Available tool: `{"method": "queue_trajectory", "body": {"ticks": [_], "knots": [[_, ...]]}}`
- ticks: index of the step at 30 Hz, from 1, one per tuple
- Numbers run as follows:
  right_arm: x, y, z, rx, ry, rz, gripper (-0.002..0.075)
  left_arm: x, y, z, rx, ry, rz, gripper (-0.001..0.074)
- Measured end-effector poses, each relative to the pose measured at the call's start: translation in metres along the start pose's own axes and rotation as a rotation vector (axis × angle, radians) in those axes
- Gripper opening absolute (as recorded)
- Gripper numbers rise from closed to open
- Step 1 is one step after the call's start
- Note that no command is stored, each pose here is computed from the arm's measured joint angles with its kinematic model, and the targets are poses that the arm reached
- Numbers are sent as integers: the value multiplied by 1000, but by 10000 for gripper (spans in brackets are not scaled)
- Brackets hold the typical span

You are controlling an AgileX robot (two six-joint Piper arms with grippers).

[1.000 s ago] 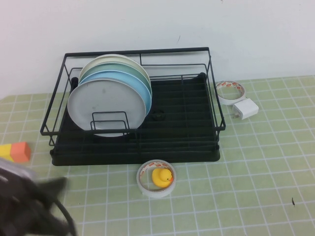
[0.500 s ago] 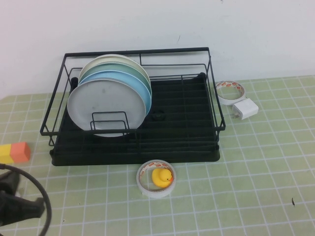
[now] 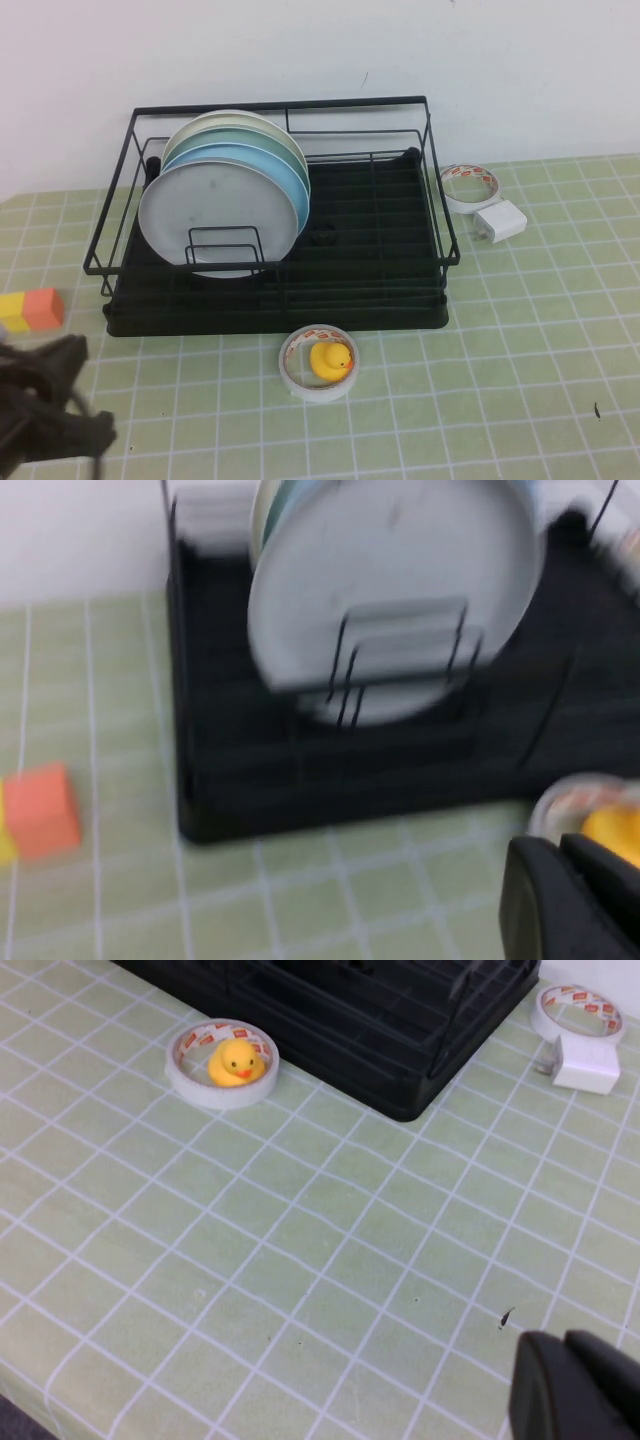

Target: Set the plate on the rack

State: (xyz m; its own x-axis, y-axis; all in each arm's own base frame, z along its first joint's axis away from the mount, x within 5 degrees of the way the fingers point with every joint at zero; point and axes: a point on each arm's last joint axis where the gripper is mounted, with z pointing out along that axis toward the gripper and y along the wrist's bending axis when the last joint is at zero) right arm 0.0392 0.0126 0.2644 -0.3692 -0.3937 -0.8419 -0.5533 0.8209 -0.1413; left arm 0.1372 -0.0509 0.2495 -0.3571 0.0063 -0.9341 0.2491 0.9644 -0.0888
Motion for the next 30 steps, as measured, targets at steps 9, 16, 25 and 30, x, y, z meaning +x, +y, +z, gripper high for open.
{"method": "queue_trajectory", "body": {"ticks": [9, 16, 25, 30], "knots": [[0, 0, 0, 0, 0, 0, -2, -22, 14, -69, -27, -379, -20, -1], [0, 0, 0, 0, 0, 1, -2, 1, 28, -97, -144, -549, -159, -1], [0, 0, 0, 0, 0, 1, -2, 32, 29, -95, -199, -593, -188, -1], [0, 0, 0, 0, 0, 1, -2, 32, 30, -96, -213, -599, -189, -2]]}}
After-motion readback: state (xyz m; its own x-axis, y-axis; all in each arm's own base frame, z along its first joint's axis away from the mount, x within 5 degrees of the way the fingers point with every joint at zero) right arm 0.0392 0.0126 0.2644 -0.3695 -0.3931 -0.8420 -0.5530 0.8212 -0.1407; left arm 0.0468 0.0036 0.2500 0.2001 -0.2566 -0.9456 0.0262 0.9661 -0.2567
